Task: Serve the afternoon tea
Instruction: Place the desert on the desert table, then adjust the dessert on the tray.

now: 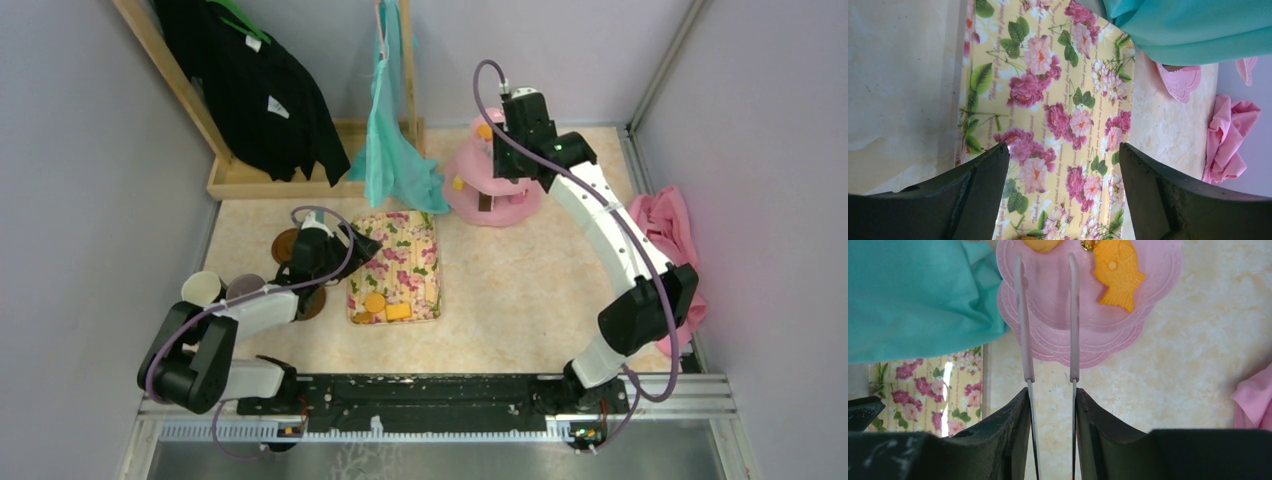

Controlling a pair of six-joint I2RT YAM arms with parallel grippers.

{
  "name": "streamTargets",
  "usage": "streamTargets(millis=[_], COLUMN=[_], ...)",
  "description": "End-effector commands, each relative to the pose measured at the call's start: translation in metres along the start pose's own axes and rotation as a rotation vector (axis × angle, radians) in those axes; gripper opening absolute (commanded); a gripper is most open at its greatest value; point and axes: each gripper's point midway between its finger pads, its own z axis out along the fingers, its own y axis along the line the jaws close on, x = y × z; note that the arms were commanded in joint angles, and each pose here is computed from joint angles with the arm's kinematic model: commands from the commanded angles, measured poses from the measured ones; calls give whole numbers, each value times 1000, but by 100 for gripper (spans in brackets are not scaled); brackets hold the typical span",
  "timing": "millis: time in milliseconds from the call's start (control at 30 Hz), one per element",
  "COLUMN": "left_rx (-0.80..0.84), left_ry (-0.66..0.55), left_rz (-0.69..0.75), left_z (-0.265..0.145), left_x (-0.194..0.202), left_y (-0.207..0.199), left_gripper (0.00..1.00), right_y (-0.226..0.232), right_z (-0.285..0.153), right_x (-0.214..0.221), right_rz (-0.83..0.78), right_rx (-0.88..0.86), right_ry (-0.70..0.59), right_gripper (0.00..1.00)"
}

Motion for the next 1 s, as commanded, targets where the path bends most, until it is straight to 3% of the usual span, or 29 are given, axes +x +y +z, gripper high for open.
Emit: streamTargets(millis=[0,367,600,967], left_rx=[11,-59,-105,-157], left_ry=[-32,-121,-126,-130], left_rz=[17,35,19,-46], left_z=[1,-17,-30,-38], left_x=[-12,-32,-28,-21], left_y=[-11,-3,11,33], left_gripper=[86,86,87,87], right_y=[3,69,125,212], right_z=[-29,-77,-94,-125], right_x=[-26,14,89,189], right_rz=[7,-120,-225,-356], right_rx=[-41,-180,-336,-620], right_ry=[-127,-179,-123,-52], right_gripper=[35,34,33,23])
